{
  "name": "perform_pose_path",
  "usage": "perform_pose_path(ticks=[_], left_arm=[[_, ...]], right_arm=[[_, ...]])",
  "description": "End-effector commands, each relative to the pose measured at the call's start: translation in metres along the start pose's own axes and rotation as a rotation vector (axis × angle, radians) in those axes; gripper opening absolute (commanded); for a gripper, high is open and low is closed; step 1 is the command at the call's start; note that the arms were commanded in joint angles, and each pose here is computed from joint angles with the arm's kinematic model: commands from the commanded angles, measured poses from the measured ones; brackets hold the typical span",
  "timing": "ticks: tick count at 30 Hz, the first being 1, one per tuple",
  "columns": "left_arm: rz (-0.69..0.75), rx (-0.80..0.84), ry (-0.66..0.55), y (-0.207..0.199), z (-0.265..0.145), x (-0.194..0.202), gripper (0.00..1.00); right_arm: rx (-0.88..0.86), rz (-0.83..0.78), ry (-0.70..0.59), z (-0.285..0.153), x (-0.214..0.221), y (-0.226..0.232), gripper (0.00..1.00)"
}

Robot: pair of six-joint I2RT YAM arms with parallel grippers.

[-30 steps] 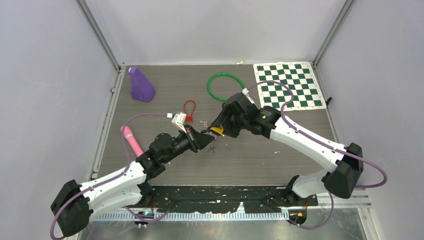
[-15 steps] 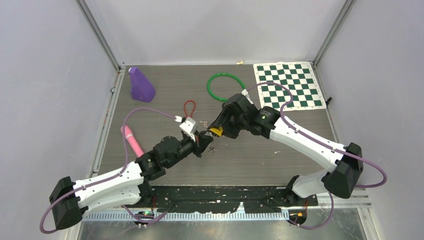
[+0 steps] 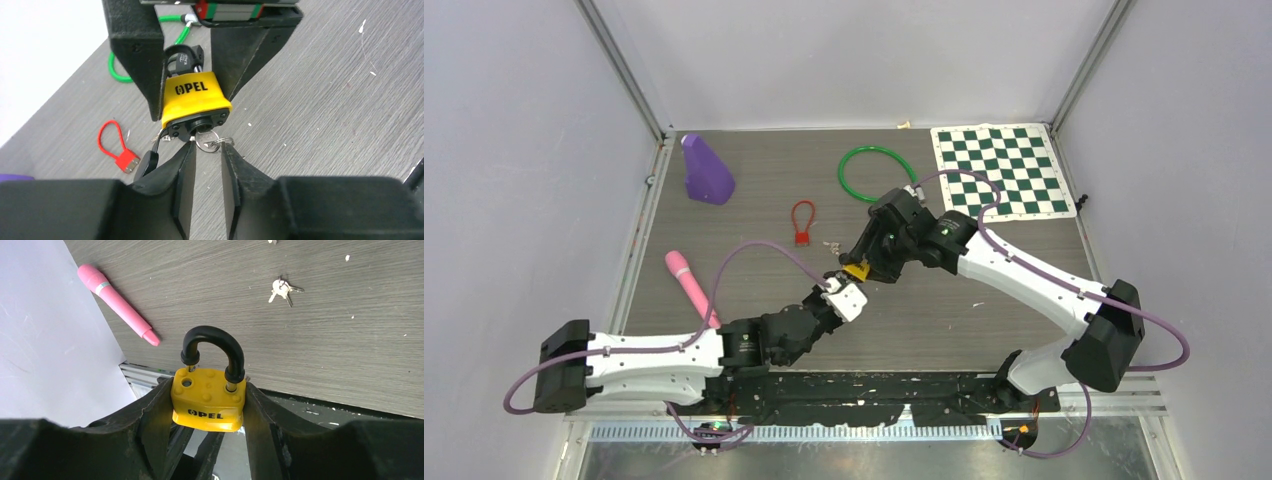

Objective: Unlock with the key

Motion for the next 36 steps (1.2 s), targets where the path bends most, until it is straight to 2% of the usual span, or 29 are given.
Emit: perform_pose_path(ticks=[1, 4, 8, 11, 14, 18, 23, 26, 31, 36], left_arm=[[0.069, -0.045, -0.119, 0.002, -0.007, -0.039, 0.32], [0.034, -0.012, -0.135, -0.005, -0.015, -0.047, 0.45], [-0.119, 0.057, -0.184, 0.001, -0.037, -0.063, 0.63], [-0.209, 0.073, -0.219, 0.015, -0.052, -0.076, 0.72], [-0.334, 0.067, -0.228, 0.034, -0.062, -0.084, 0.76], [-0.491, 0.052, -0.181, 0.062, -0.062, -0.083, 0.78], [-0.671, 0.07, -0.066, 0.08, -0.042, -0.076, 0.8], [-0.74, 0.131, -0.009, 0.079, -0.028, -0.074, 0.83], [-0.855, 0.274, 0.052, 0.067, -0.007, -0.069, 0.85], [-0.935, 0.374, 0.112, 0.05, 0.006, -0.059, 0.84]], right_arm=[[-0.074, -0.004, -0.004, -0.012, -0.006, 0.009, 0.05], [-0.054, -0.027, -0.029, -0.013, -0.01, 0.003, 0.05], [-0.017, -0.091, -0.073, -0.012, -0.017, -0.007, 0.05], [0.013, -0.193, -0.116, -0.009, -0.023, -0.015, 0.05], [0.023, -0.347, -0.143, -0.006, -0.027, -0.021, 0.05], [0.002, -0.574, -0.191, -0.004, -0.025, -0.023, 0.05], [-0.17, -0.852, -0.166, -0.003, -0.007, -0.015, 0.05], [-0.29, -0.95, -0.147, -0.01, 0.004, -0.005, 0.05], [-0.372, -1.105, -0.139, -0.02, 0.017, 0.007, 0.05], [-0.419, -1.146, -0.149, -0.026, 0.022, 0.015, 0.05]])
Point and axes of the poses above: each gripper's point midway between its finger pads, its own z axis out along the fingers, its own y axis along the line the jaws close on, x = y × z, the point moved 5 cm from there along -z, back along the fingers, and after that the axes turned 6 degrees about -z, right-handed, at the moved point
